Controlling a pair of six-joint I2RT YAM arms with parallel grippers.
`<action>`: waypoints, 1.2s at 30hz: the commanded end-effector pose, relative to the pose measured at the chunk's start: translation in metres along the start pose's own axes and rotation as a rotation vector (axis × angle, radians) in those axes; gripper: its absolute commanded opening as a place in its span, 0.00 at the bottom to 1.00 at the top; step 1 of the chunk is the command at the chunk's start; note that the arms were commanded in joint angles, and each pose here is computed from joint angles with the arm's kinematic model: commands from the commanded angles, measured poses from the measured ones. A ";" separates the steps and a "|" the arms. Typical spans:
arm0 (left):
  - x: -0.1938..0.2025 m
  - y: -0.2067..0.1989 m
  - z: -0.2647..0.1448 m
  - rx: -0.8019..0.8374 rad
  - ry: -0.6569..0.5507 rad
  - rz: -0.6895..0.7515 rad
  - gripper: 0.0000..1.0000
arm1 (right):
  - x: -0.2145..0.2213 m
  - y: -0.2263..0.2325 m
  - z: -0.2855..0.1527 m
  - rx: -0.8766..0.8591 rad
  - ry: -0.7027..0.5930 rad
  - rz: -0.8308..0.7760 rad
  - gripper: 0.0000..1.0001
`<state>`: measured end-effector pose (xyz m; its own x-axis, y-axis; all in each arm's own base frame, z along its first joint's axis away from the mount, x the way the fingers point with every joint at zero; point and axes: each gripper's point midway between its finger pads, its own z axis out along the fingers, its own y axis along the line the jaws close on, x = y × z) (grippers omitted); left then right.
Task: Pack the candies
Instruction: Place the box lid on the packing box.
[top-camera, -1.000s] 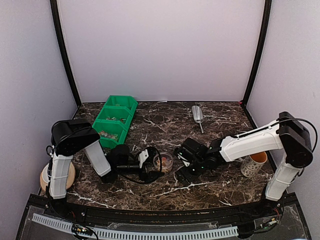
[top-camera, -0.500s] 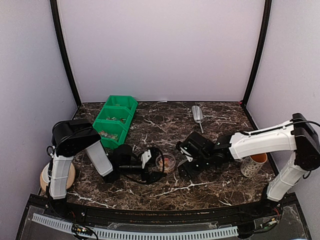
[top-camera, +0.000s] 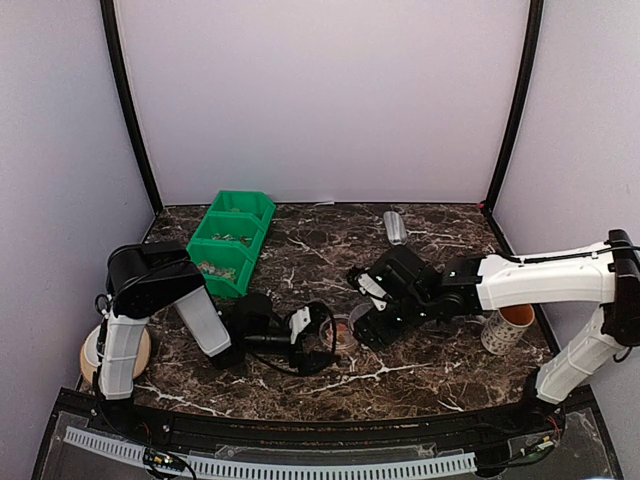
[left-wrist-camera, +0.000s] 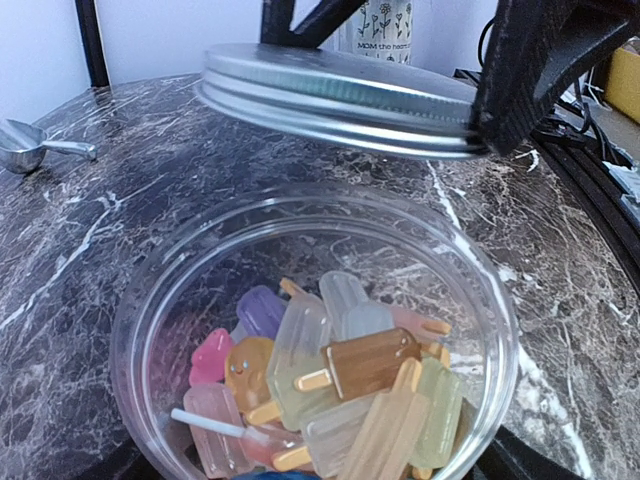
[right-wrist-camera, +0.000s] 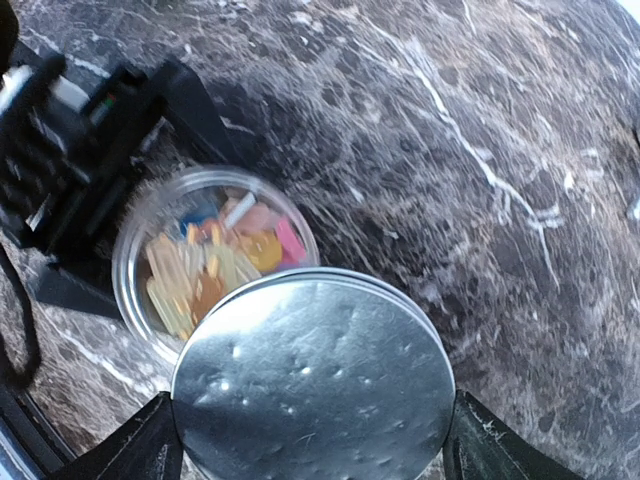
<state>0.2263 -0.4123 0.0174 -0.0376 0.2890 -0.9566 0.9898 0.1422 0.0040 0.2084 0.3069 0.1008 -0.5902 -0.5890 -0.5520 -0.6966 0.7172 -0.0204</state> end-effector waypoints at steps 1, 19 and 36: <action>0.072 -0.037 -0.006 0.105 0.229 -0.105 0.87 | -0.023 0.016 0.002 -0.034 -0.026 -0.088 0.86; 0.072 -0.043 -0.003 0.129 0.229 -0.089 0.87 | -0.016 0.045 0.026 -0.123 0.073 -0.215 0.86; 0.072 -0.049 -0.002 0.148 0.231 -0.069 0.87 | -0.021 0.059 0.032 -0.184 0.109 -0.275 0.87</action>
<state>0.2147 -0.4200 0.0194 -0.0164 0.2817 -0.9594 0.9956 0.0929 0.0103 0.1985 0.3622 0.0839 -0.4264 -0.7827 -0.4534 -0.8712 0.4902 -0.0270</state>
